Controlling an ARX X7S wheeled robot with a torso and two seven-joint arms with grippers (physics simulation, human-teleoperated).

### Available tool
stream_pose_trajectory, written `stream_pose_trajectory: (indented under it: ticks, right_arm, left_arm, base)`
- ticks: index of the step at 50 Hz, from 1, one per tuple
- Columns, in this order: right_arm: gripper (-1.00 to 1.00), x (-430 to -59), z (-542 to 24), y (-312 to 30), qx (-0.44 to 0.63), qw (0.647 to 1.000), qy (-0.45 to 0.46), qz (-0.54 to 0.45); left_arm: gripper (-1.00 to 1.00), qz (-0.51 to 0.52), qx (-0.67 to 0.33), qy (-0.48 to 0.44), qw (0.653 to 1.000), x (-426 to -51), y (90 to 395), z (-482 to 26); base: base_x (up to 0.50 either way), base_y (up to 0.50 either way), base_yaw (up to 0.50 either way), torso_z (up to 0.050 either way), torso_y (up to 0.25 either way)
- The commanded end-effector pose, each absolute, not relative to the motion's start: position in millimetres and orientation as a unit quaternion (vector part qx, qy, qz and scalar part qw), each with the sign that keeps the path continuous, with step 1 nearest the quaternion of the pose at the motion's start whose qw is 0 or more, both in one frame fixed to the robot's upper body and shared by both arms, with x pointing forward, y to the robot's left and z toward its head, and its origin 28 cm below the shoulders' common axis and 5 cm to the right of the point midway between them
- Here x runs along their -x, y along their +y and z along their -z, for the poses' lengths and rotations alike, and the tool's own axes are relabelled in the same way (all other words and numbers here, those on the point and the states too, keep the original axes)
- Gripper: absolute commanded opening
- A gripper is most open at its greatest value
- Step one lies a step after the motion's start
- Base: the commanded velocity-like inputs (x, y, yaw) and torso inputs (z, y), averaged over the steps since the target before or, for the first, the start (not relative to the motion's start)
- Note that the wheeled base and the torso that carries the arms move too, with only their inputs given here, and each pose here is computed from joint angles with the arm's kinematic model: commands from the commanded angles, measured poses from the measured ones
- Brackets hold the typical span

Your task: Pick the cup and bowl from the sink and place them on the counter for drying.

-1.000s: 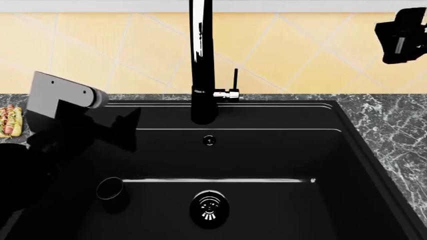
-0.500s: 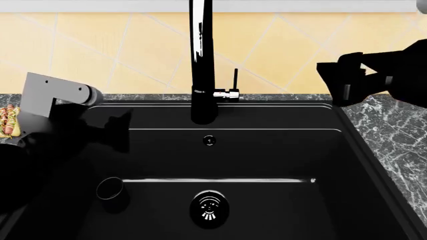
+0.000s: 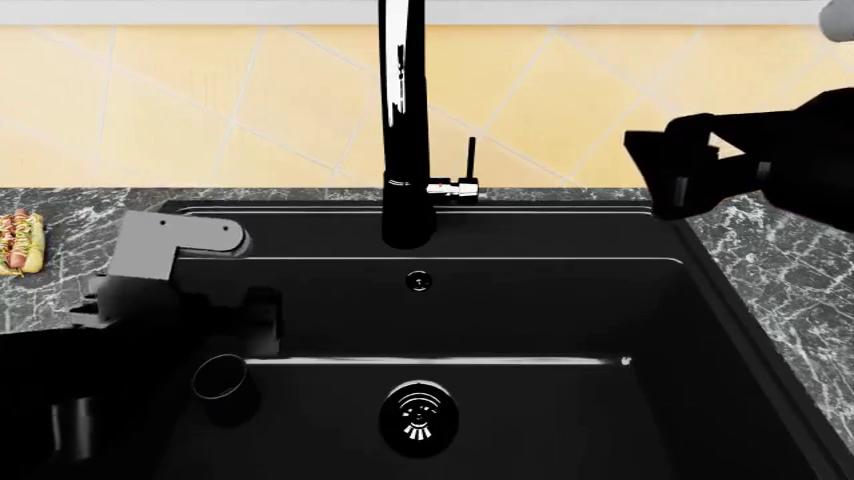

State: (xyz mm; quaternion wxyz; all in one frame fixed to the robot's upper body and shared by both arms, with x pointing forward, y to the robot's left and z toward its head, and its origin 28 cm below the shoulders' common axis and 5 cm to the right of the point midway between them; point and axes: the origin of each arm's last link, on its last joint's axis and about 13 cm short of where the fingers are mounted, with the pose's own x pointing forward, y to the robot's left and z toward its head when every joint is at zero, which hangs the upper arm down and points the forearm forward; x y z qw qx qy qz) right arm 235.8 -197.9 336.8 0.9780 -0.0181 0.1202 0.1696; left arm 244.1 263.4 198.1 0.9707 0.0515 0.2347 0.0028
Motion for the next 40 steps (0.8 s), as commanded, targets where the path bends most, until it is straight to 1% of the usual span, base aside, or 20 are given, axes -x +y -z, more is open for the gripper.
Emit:
stream_pose_trajectory:
  ticks: [1,4,7,8,13,15,22,24,26,27,31,35,36,40]
  right_arm:
    - [1.00,-238.1,-331.4,-197.8,0.011,0.978,0.123,-0.169]
    - [1.00,-240.0,-333.6,-197.9,0.010,0.978,0.121,-0.168]
    - [1.00,-241.4,-334.2,-197.0,0.011,0.978,0.120,-0.170]
    - [1.00,-242.0,-334.7,-196.5,0.008,0.978,0.118,-0.171]
    - [1.00,-242.7,-332.1,-195.7,0.002,0.978,0.115,-0.174]
    - [1.00,-243.2,-332.0,-196.2,-0.001,0.978,0.114,-0.174]
    - [1.00,-243.9,-328.0,-197.2,-0.007,0.978,0.114,-0.175]
    - [1.00,-244.5,-327.4,-197.8,-0.011,0.978,0.114,-0.173]
    - [1.00,-246.1,-328.4,-197.9,-0.013,0.978,0.114,-0.172]
    - [1.00,-247.2,-329.5,-198.0,-0.014,0.979,0.112,-0.169]
    - [1.00,-248.2,-329.2,-198.2,-0.016,0.979,0.110,-0.170]
    - [1.00,-248.5,-327.4,-199.7,-0.022,0.981,0.110,-0.159]
    - [1.00,-249.3,-327.9,-200.9,-0.024,0.981,0.110,-0.156]
    - [1.00,-247.8,-333.8,-202.4,-0.021,0.983,0.102,-0.150]
  left_arm:
    - [1.00,-0.062,-0.039,0.267,0.961,-254.1,253.3,-181.3]
    - [1.00,-0.051,-0.001,0.293,0.955,-254.5,250.7,-176.8]
    - [1.00,-0.055,-0.017,0.294,0.954,-258.8,246.0,-171.3]
    - [1.00,-0.071,-0.046,0.282,0.956,-261.0,245.3,-168.3]
    - [1.00,-0.090,-0.030,0.287,0.953,-262.3,253.6,-166.3]
    - [1.00,-0.093,-0.017,0.299,0.950,-264.7,248.8,-163.4]
    - [1.00,-0.104,-0.007,0.313,0.944,-269.2,249.6,-153.1]
    - [1.00,-0.104,0.013,0.333,0.937,-269.1,250.6,-149.9]
    - [1.00,-0.110,0.004,0.330,0.937,-268.9,250.4,-148.3]
    - [1.00,-0.109,0.016,0.347,0.932,-270.4,249.3,-148.0]
    - [1.00,-0.119,0.031,0.352,0.928,-278.1,250.7,-146.1]
    - [1.00,-0.105,0.033,0.366,0.924,-284.9,252.6,-141.5]
    - [1.00,-0.094,0.034,0.382,0.919,-287.0,251.9,-142.0]
    - [1.00,-0.105,0.005,0.375,0.921,-291.7,253.4,-141.4]
  base:
    - [0.00,0.00,0.00,0.000,0.000]
    - [0.00,0.00,0.00,0.000,0.000]
    - [0.00,0.00,0.00,0.000,0.000]
    - [0.00,0.00,0.00,0.000,0.000]
    - [0.00,0.00,0.00,0.000,0.000]
    - [0.00,0.00,0.00,0.000,0.000]
    - [0.00,0.00,0.00,0.000,0.000]
    - [0.00,0.00,0.00,0.000,0.000]
    - [0.00,0.00,0.00,0.000,0.000]
    - [0.00,0.00,0.00,0.000,0.000]
    - [0.00,0.00,0.00,0.000,0.000]
    - [0.00,0.00,0.00,0.000,0.000]
    - [0.00,0.00,0.00,0.000,0.000]
    - [0.00,0.00,0.00,0.000,0.000]
